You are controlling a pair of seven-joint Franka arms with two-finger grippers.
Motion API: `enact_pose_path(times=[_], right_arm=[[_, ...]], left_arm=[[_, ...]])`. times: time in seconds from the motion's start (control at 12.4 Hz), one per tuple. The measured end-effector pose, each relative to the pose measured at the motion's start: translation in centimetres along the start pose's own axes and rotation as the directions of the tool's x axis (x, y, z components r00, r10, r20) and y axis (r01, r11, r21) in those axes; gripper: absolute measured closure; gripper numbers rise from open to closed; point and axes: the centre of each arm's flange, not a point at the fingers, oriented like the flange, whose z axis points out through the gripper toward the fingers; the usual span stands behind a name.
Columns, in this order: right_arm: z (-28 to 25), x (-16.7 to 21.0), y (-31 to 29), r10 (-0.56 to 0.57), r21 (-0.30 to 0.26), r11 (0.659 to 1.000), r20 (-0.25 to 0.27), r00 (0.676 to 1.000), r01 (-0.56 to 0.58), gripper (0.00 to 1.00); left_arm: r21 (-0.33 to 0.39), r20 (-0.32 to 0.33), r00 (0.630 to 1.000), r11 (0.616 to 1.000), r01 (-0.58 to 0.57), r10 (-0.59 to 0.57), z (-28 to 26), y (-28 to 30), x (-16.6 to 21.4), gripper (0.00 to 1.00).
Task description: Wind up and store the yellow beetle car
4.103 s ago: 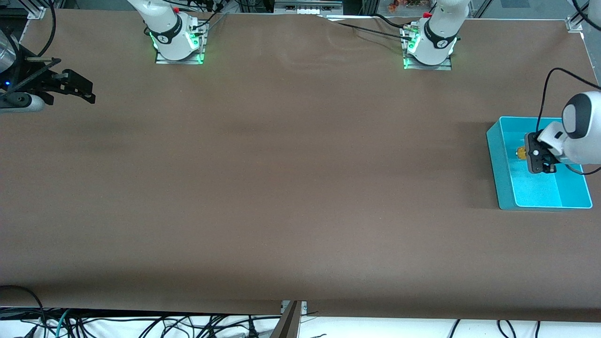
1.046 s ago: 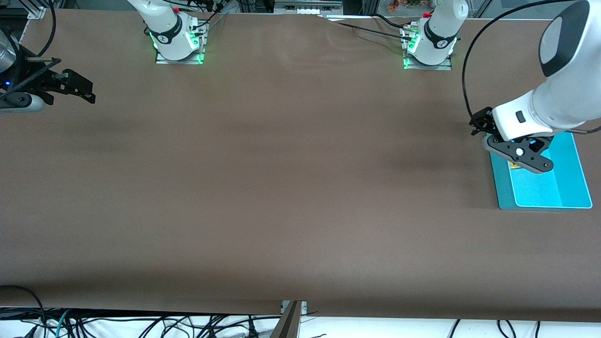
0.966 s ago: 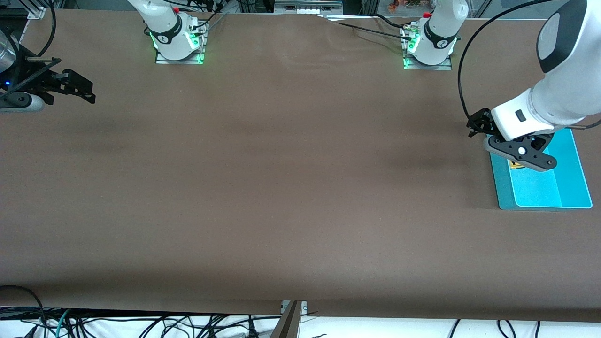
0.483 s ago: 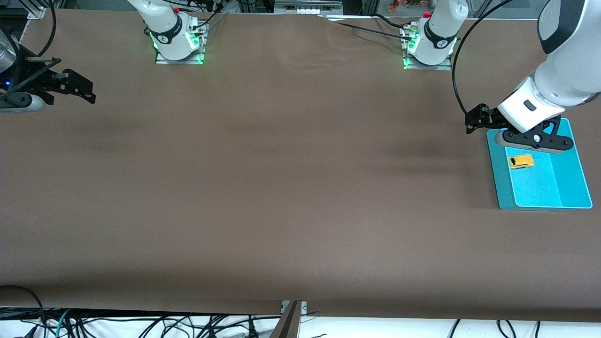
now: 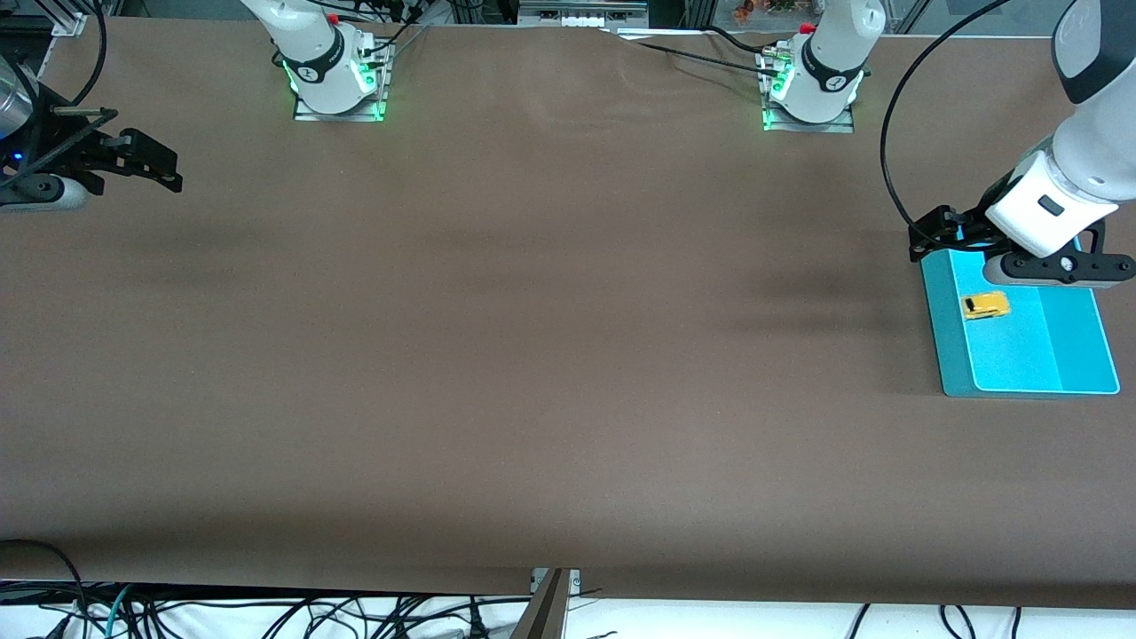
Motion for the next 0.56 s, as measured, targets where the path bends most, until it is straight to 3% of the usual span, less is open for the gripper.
enact_pose_path(times=[0.56], right_arm=[[0.17,-0.22,-0.11,0.003,0.007,1.0,0.02,1.0,-0.003,0.0]], left_arm=[[-0.002,-0.032,0.999,1.0,0.004,-0.004,-0.88,0.06,-0.62,0.0]])
